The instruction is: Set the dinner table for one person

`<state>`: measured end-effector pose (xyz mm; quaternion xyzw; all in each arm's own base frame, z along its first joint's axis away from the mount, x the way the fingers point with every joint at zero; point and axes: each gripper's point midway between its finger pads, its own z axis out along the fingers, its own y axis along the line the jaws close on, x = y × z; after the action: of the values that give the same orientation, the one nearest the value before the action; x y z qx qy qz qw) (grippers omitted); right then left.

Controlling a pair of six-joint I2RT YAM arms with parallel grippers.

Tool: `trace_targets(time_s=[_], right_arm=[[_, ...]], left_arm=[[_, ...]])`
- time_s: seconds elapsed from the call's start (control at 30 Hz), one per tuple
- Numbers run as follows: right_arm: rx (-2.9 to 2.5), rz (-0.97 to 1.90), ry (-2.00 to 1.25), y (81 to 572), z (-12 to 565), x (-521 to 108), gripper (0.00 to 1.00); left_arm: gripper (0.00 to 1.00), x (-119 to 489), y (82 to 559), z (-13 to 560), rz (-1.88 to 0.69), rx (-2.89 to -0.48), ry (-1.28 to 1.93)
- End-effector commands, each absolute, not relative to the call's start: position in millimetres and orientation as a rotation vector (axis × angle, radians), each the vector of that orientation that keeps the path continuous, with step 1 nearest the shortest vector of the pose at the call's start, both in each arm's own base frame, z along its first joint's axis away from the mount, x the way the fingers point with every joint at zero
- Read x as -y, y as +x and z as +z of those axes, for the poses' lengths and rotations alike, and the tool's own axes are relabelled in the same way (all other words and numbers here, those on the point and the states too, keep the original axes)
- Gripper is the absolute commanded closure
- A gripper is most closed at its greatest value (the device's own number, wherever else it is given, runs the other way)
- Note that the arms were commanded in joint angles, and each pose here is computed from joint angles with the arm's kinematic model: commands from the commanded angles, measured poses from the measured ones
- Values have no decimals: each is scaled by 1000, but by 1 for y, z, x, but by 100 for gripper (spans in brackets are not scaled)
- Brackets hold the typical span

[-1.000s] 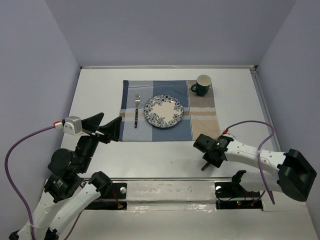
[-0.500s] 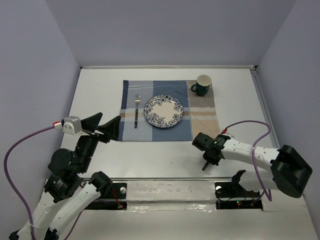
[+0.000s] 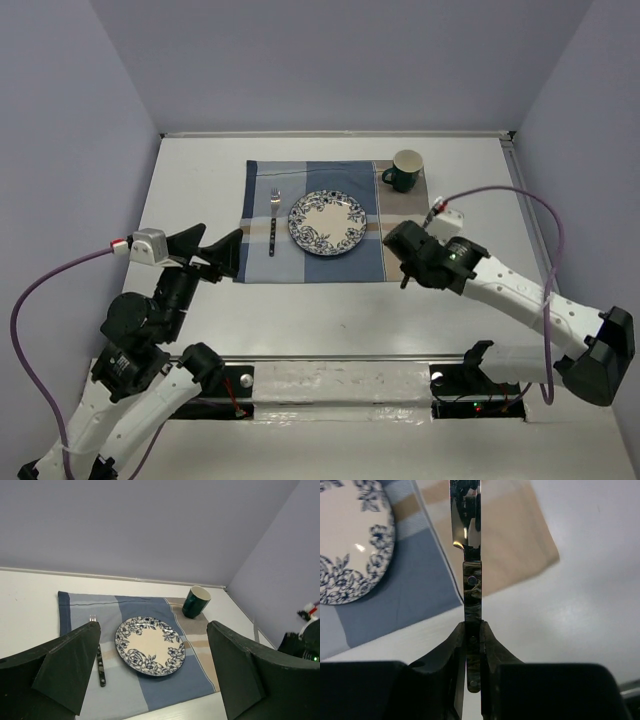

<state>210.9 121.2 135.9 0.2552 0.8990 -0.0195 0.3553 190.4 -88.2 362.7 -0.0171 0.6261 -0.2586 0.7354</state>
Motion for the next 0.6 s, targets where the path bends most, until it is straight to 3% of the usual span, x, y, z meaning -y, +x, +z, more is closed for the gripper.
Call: trace_targets(time_s=[0.0, 0.03, 0.17, 0.57], right_arm=[[-2130, -98, 102, 291, 212, -166, 100], [-2122, -147, -76, 309, 209, -183, 100], [-2140, -91, -263, 352, 203, -220, 100], [-2281, 202, -194, 428, 133, -224, 100]], left_arm=[[1, 87, 198, 369, -541, -1355, -51], [1, 87, 200, 368, -535, -1360, -51], [1, 88, 206, 363, -514, -1383, -54], [1, 88, 222, 349, -462, -1438, -65]])
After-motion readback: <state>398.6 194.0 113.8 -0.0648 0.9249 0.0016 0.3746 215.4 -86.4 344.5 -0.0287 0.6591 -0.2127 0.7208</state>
